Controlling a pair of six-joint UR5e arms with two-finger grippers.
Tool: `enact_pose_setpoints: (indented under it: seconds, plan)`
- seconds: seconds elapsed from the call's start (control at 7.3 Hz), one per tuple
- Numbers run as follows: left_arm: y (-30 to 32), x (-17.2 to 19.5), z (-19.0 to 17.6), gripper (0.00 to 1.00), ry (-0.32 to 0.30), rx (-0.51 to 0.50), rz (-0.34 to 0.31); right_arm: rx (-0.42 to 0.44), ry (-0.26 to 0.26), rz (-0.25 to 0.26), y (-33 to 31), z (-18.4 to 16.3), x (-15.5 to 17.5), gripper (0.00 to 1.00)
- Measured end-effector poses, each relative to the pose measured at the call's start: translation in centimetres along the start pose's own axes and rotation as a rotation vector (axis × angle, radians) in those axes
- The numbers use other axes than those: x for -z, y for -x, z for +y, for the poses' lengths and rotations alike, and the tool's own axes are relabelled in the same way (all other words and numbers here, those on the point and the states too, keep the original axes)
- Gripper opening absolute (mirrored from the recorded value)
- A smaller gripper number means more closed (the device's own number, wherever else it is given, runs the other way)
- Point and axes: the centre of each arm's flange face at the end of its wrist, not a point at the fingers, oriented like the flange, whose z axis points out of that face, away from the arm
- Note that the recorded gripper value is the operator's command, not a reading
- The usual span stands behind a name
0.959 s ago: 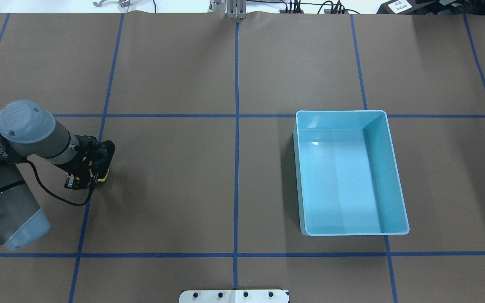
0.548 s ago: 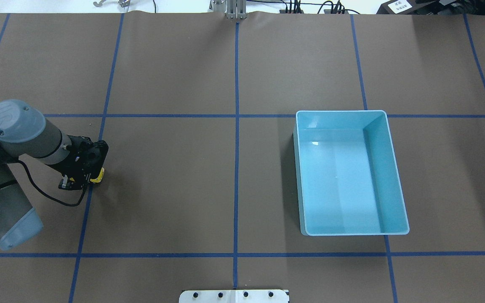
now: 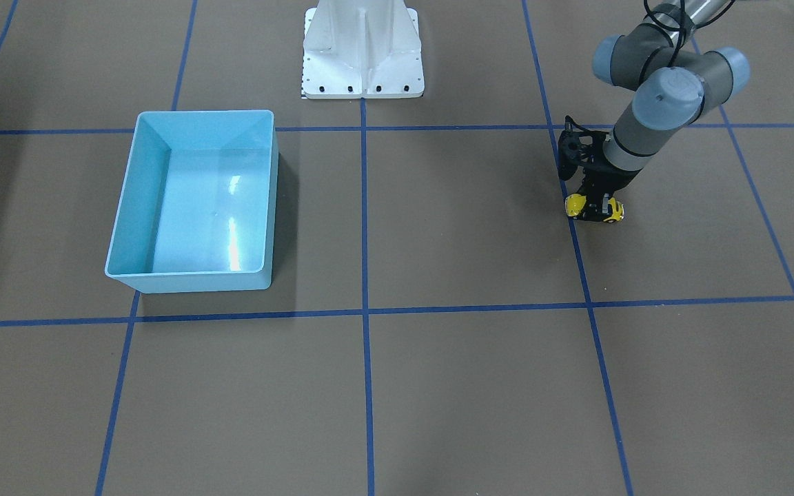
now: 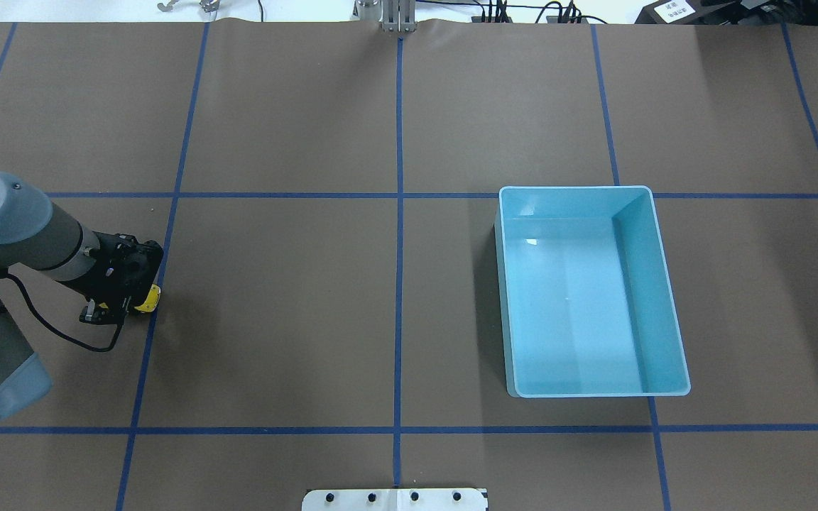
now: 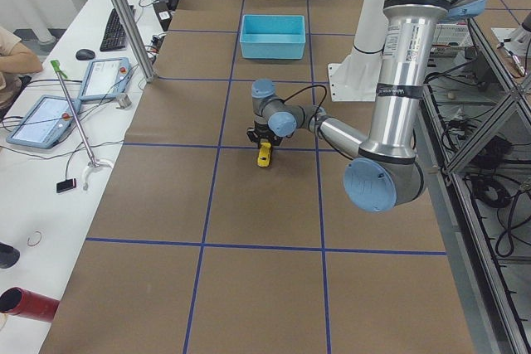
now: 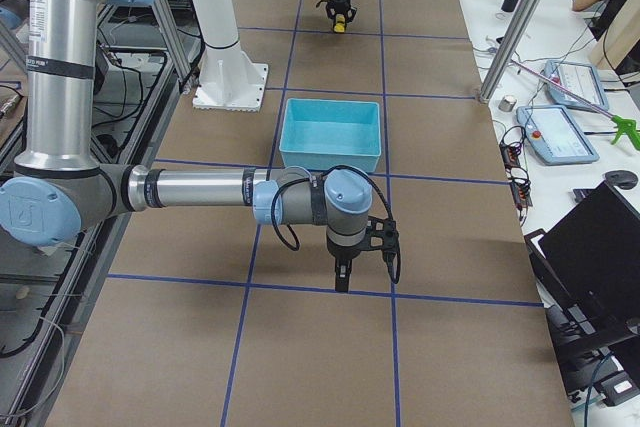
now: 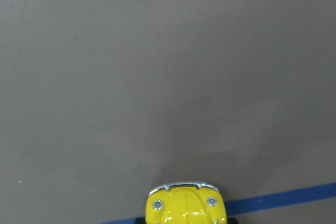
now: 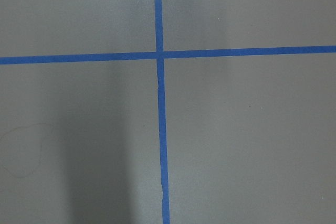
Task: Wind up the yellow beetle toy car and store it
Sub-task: 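Pull the car back again toward the robot with the left gripper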
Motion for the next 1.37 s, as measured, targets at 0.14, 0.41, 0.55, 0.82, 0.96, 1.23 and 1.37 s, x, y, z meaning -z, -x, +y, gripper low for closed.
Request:
enact_pose_setpoints:
  seconds: [0.14,0.41,0.55,0.82,0.96,1.23,1.37]
  plan:
    - [0.0,0.1,0.4,0.06,-0.001,-0.004,0.0,0.0,0.0,0.0,0.0,0.0,0.0,1.0]
    - [0.1,0.2,1.1,0.06,-0.006,-0.011,0.004,0.0,0.0,0.0,0.0,0.0,0.0,1.0]
    - [-0.1,0.2,1.7,0.06,-0.006,-0.012,0.005,0.0,0.0,0.001,0.0,0.0,0.0,1.0]
    - [-0.5,0.0,2.5,0.06,-0.012,-0.016,0.006,0.0,0.0,0.0,0.0,0.0,0.0,1.0]
    - [-0.8,-0.1,3.2,0.06,-0.015,-0.019,0.01,0.0,0.0,0.001,0.0,0.0,0.0,1.0]
    - [-1.3,-0.1,4.5,0.06,-0.022,-0.028,0.016,0.0,0.0,0.001,0.0,0.0,0.0,1.0]
    - [-1.6,-0.2,5.1,0.06,-0.025,-0.034,0.014,-0.001,0.0,0.001,0.0,0.0,0.0,1.0]
